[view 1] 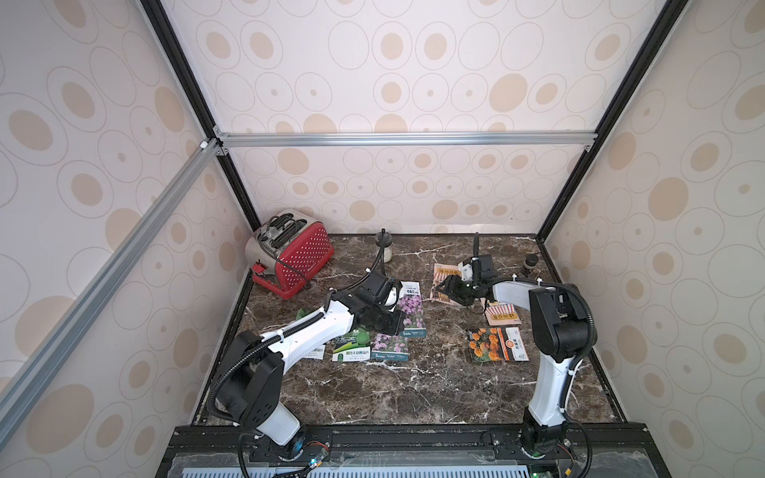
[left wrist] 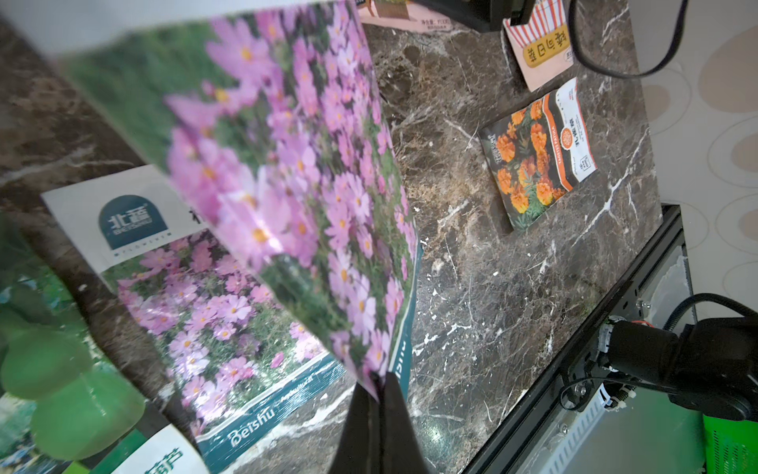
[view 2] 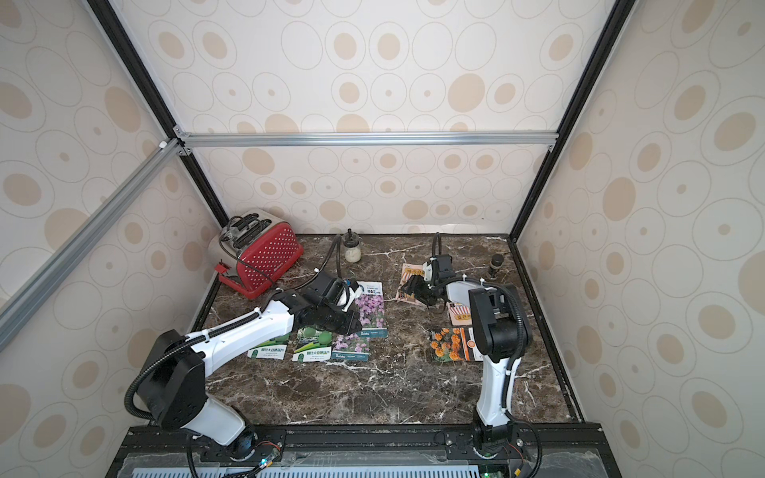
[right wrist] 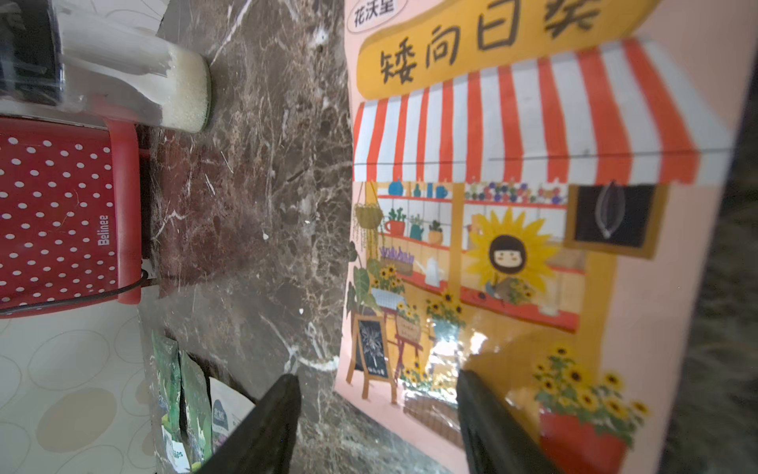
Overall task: Arrange the seed packets in a row
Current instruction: Adjust the seed packet at the center of the board, then place the seed packet at the center of the board.
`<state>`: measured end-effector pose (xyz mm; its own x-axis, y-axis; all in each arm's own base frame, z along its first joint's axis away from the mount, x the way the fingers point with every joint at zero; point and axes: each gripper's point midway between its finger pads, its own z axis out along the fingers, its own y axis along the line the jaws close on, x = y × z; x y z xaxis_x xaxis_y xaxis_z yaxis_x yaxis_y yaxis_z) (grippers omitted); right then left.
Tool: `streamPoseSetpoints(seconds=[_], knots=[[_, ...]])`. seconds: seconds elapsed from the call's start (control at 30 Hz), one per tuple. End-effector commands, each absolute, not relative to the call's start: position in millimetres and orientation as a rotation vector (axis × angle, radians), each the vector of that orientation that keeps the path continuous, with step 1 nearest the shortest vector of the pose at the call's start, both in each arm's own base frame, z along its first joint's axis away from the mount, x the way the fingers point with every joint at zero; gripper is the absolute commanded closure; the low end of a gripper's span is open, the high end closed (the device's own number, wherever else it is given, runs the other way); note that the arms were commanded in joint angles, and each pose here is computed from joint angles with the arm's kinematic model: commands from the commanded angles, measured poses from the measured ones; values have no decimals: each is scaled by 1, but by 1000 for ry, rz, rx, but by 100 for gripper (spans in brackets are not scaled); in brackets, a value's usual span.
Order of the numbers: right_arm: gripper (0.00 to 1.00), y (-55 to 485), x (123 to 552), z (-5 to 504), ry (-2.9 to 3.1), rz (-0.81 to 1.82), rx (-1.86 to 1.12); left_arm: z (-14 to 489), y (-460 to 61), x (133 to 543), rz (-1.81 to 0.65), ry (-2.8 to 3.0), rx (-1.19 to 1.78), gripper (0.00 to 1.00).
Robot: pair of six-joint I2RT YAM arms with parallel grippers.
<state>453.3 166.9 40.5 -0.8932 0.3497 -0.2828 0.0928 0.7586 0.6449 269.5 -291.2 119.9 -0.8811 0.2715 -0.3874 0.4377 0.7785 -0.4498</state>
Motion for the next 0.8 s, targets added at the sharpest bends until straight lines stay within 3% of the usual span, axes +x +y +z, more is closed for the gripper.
streamPoseSetpoints(seconds=[0.0,0.27,0.77], knots=[[35,138,438,28,2609,808,449,121,-314,268,-848,2648,573,100],[35,102,409,46,2596,716,487,90,-339,256,-887,2708,588,100],[29,101,394,132,2449,721,341,47,-353,245,-919,2823,621,100]])
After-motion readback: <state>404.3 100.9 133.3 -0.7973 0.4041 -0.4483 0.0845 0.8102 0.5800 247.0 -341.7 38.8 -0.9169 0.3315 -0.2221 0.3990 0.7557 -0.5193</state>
